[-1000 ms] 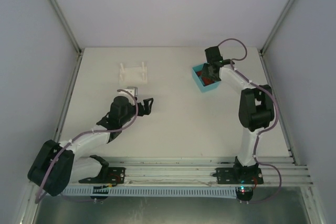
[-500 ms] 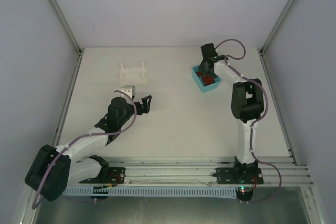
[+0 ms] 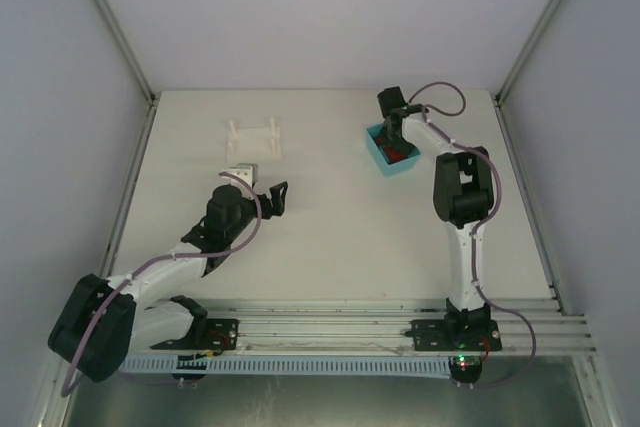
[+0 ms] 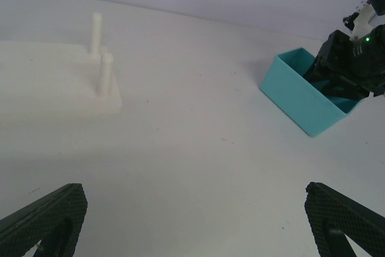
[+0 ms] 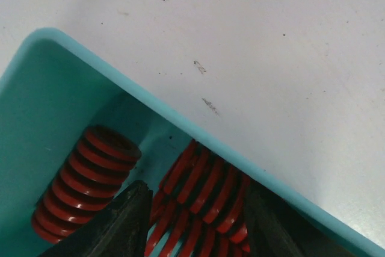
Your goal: Install the large spring
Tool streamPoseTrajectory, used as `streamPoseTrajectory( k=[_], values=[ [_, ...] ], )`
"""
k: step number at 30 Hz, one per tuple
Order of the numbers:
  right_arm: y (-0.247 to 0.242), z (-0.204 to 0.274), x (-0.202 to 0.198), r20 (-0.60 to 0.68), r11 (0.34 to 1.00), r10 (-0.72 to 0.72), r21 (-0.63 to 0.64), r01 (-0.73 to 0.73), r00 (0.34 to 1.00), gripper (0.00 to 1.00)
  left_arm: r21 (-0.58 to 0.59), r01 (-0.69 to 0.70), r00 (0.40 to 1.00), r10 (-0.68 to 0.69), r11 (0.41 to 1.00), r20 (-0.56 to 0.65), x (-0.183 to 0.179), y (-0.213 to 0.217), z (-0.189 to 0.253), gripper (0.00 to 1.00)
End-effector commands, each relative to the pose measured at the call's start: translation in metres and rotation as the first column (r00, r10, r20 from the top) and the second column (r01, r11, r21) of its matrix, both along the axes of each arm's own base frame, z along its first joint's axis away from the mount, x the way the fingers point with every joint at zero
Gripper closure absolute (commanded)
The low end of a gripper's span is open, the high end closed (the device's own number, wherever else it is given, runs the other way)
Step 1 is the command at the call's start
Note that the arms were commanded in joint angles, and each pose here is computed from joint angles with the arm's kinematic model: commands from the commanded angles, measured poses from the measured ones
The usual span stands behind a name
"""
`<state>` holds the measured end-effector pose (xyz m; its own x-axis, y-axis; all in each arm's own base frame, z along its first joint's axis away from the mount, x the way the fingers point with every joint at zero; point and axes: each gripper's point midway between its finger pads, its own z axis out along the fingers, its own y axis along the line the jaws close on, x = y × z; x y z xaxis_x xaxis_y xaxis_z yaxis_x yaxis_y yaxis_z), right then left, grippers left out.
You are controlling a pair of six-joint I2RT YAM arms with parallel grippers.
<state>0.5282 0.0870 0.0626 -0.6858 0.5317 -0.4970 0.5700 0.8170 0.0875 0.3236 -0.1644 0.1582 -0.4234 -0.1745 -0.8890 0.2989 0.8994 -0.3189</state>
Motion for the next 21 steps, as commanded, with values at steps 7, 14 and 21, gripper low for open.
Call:
streamPoseTrajectory(
  k=[7,14,21],
  values=[
    [0.003,-0.041,-0.007,-0.105,0.999,-0.039,0.001,0.039,0.994,0.49,0.022,-0.008,1.0,0.008,1.0,0.002,0.002,0.0,-0.002,0.01],
    [0.007,-0.043,-0.001,-0.1,1.0,-0.003,0.004,0.004,0.995,0.5,0.022,-0.013,1.0,0.012,1.0,0.008,0.001,0.002,0.001,0.01],
    [0.013,-0.01,0.009,0.008,0.997,0.067,0.027,-0.068,0.998,0.74,0.018,-0.015,1.0,0.015,1.0,0.011,0.001,0.002,0.003,0.01]
  ],
)
